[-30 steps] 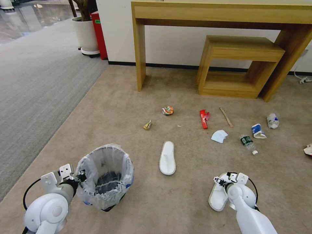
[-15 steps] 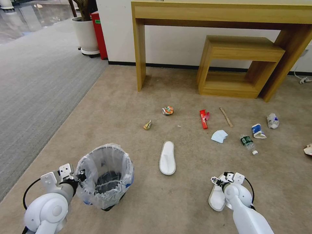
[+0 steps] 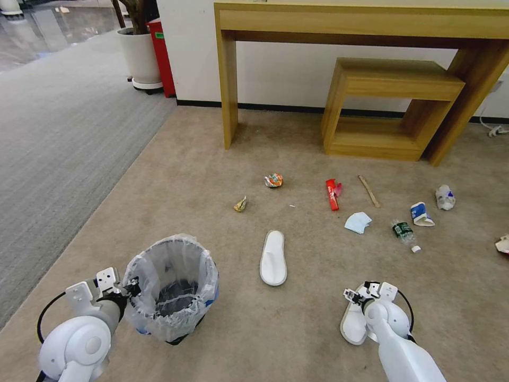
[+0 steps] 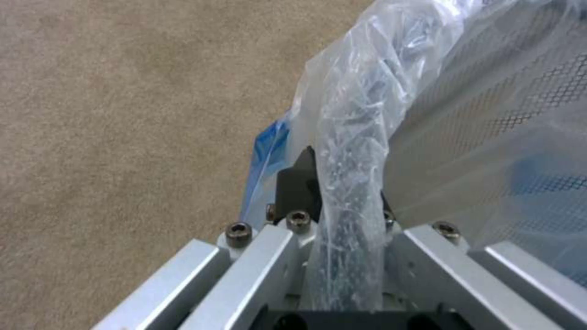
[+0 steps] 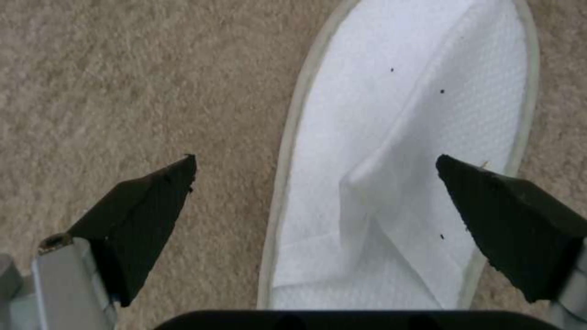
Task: Pick up the trash bin and place the garbage on the floor into it.
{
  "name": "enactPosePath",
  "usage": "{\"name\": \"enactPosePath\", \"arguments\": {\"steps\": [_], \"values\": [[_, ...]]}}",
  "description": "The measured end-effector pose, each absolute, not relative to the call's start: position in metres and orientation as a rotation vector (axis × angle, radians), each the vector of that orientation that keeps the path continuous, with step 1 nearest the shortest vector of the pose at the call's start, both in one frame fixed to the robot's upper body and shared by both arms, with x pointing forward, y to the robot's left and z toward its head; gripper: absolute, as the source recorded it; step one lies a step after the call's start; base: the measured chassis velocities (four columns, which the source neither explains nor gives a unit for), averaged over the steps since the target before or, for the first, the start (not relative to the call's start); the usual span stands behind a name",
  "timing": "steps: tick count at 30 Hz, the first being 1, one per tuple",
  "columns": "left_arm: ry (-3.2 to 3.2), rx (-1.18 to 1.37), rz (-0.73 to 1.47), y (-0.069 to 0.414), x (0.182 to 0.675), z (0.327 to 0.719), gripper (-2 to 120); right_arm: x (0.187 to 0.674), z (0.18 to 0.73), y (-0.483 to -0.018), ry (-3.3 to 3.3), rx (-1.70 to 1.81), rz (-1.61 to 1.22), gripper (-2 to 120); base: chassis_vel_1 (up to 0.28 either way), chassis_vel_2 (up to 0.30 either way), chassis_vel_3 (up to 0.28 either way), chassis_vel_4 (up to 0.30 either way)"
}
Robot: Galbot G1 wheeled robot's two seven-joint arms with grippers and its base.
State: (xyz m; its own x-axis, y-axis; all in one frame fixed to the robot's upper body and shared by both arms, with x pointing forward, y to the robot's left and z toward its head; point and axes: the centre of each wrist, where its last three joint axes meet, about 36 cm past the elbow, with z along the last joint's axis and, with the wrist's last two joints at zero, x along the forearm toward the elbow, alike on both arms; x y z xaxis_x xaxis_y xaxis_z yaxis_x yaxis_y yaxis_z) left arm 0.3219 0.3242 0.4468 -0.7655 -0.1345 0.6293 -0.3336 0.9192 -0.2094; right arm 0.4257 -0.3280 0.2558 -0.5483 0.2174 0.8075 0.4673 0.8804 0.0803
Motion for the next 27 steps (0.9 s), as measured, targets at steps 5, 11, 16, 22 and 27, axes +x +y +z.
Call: {"name": "enactPosePath", "arguments": {"steps": [5, 11, 16, 22, 27], "values": [[-2.437, 0.333, 0.411, 0.324, 0.322, 0.447, 1, 0.427, 0.253, -0.328, -2.161, -0.491, -0.358, 100, 0.0, 0.0, 0.0, 0.0], [-2.437, 0.334, 0.411, 0.324, 0.322, 0.447, 1, 0.428, 0.247, -0.326, -2.155, -0.493, -0.349, 100, 0.0, 0.0, 0.0, 0.0], [-2.435, 0.337, 0.41, 0.325, 0.322, 0.446, 1, 0.428, 0.244, -0.325, -2.154, -0.494, -0.343, 100, 0.0, 0.0, 0.0, 0.0], [-2.434, 0.339, 0.411, 0.326, 0.323, 0.445, 1, 0.429, 0.242, -0.325, -2.153, -0.496, -0.338, 100, 0.0, 0.0, 0.0, 0.0], [-2.434, 0.342, 0.411, 0.327, 0.324, 0.444, 1, 0.429, 0.242, -0.328, -2.158, -0.505, -0.332, 100, 0.0, 0.0, 0.0, 0.0]]}}
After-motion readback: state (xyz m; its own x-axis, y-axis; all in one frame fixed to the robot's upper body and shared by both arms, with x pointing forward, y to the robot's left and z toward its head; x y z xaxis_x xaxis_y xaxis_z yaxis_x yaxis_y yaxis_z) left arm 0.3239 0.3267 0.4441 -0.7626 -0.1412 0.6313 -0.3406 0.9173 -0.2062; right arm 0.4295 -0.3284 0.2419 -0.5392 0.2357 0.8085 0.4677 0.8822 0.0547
